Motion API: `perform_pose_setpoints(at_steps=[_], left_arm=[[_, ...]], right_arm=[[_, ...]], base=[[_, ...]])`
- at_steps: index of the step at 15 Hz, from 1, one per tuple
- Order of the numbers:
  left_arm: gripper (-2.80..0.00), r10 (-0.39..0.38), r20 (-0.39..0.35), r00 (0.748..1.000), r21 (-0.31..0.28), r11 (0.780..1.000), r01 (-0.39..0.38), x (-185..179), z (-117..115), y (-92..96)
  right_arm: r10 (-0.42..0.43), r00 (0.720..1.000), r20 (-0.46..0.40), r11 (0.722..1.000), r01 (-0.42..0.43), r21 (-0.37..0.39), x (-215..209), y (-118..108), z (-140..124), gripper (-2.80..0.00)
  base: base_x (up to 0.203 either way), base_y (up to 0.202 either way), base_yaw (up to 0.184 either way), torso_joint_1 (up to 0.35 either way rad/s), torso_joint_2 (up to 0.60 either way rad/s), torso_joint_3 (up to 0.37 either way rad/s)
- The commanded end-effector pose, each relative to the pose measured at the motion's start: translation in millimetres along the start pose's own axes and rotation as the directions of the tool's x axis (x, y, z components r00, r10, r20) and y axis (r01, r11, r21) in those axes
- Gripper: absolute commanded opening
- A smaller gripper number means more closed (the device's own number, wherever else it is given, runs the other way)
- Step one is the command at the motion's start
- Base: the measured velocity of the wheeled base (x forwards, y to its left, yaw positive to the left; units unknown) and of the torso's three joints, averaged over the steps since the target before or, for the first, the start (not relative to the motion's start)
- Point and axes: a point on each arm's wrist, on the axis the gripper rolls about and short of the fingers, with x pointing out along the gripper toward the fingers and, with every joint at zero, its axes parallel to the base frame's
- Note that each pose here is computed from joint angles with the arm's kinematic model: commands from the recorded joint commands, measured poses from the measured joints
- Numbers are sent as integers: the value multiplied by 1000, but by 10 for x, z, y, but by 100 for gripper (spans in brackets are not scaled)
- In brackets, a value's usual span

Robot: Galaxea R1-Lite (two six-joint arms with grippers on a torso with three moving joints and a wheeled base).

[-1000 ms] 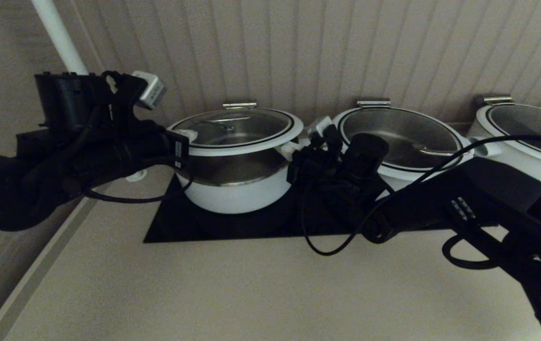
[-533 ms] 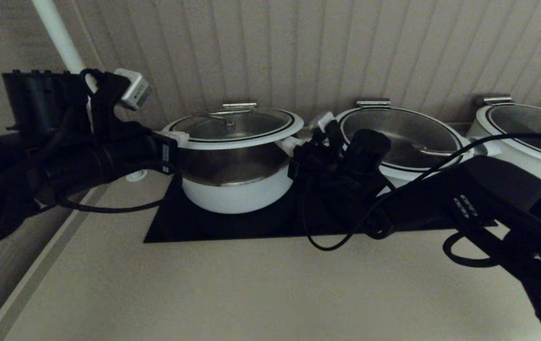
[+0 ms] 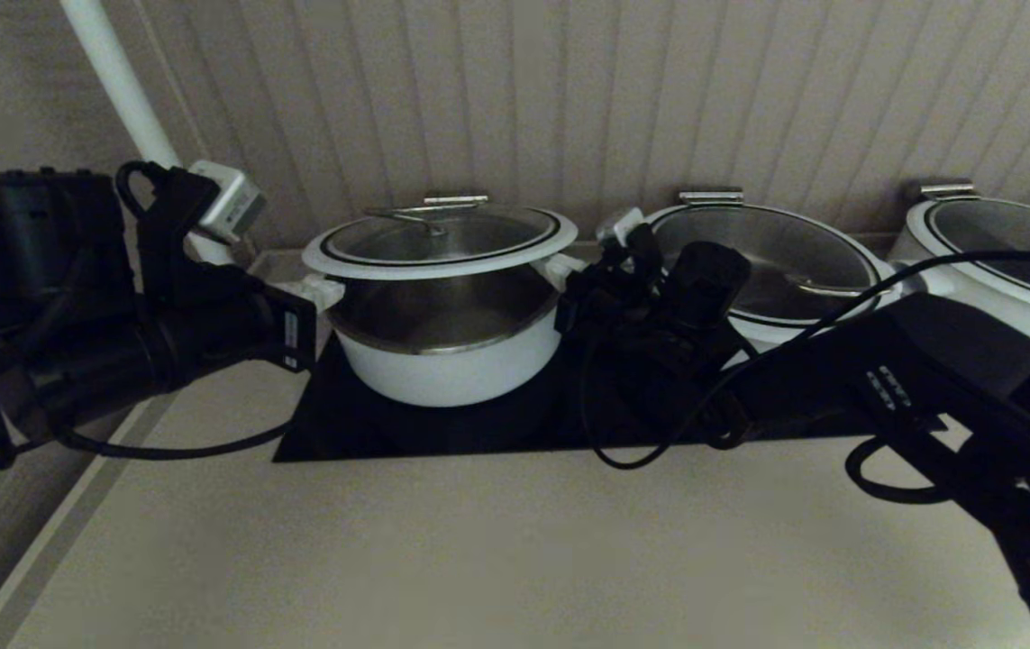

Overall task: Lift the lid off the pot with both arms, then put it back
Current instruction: Hold the pot lid with the right arm, then open the pot lid completely

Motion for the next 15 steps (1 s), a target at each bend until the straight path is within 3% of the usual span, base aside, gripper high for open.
perform_pose_setpoints(at_steps=[1, 9, 15], left_arm=[[-280, -5, -1, 1000, 1, 1000, 5, -59, -29, -18], [-280, -60, -31, 998, 6, 998, 60, -74, -132, -167], [-280, -60, -49, 997, -1, 998, 60, -6, -172, -170]], right_arm=[[2, 1000, 9, 1000, -2, -4, 10, 0, -3, -280], [0, 1000, 13, 1000, 0, -5, 44, -28, 49, -280], [-1, 999, 37, 1000, 2, -15, 146, -71, 141, -280]], base=[[0, 0, 0, 0, 0, 0], [0, 0, 0, 0, 0, 0], [0, 0, 0, 0, 0, 0]])
